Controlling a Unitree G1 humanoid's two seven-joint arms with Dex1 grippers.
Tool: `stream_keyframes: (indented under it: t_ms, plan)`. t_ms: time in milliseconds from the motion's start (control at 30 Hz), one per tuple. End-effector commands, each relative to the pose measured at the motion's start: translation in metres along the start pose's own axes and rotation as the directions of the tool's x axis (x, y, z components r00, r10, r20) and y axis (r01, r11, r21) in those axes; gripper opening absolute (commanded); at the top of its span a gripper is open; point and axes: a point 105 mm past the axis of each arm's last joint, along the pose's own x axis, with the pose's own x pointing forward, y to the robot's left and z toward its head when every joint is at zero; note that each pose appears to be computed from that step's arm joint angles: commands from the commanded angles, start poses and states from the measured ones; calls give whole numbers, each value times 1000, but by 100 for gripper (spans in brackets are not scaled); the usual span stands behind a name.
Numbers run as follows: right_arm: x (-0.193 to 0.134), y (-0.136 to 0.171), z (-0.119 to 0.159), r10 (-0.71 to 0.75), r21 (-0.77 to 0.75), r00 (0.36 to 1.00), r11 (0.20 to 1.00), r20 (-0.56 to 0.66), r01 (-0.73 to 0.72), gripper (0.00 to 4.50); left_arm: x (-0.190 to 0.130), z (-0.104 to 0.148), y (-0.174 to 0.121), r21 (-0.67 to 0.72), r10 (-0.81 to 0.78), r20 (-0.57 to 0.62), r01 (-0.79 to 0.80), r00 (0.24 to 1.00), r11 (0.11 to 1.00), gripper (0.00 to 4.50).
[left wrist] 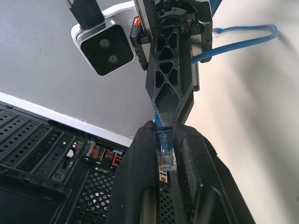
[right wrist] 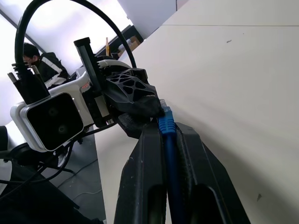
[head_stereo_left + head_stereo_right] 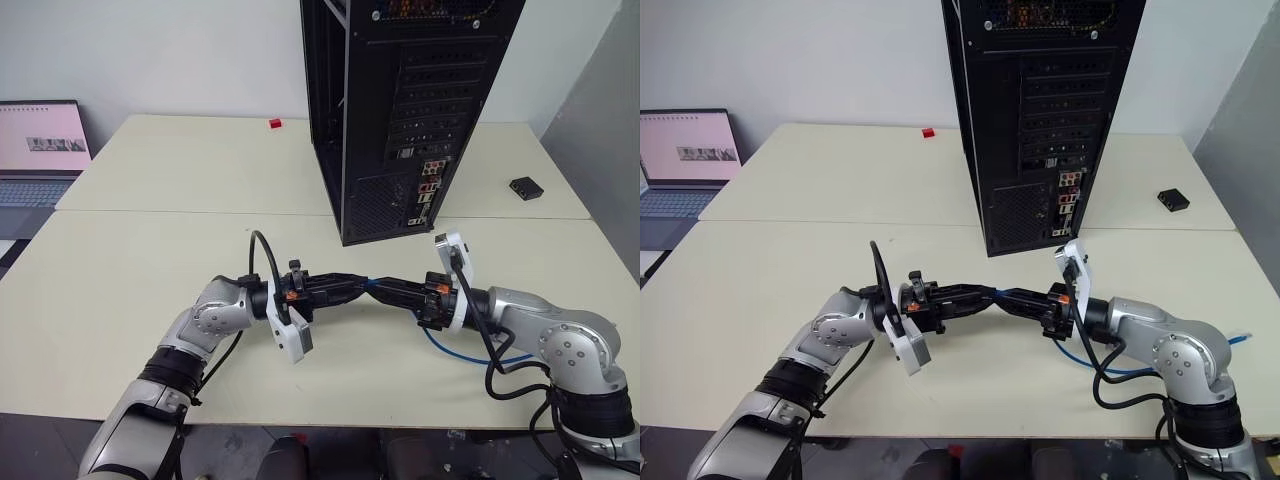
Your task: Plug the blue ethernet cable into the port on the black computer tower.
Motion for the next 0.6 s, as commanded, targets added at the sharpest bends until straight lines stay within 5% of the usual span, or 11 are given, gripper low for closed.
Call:
stream_keyframes:
  t_ms: [33, 367, 600]
  plan:
    - [-1, 7, 9, 27, -36, 999, 999, 17, -27, 2, 2, 4, 6, -8, 29, 29, -28, 999, 1000, 93]
    - [-10, -3, 13, -64, -90, 997, 994, 36, 67, 1, -5, -5, 11, -112, 52, -34, -56, 998, 992, 283]
    - [-30, -21, 38, -306, -311, 934, 883, 185, 351, 1, -14, -21, 19, -370, 122, -199, -190, 972, 909, 288]
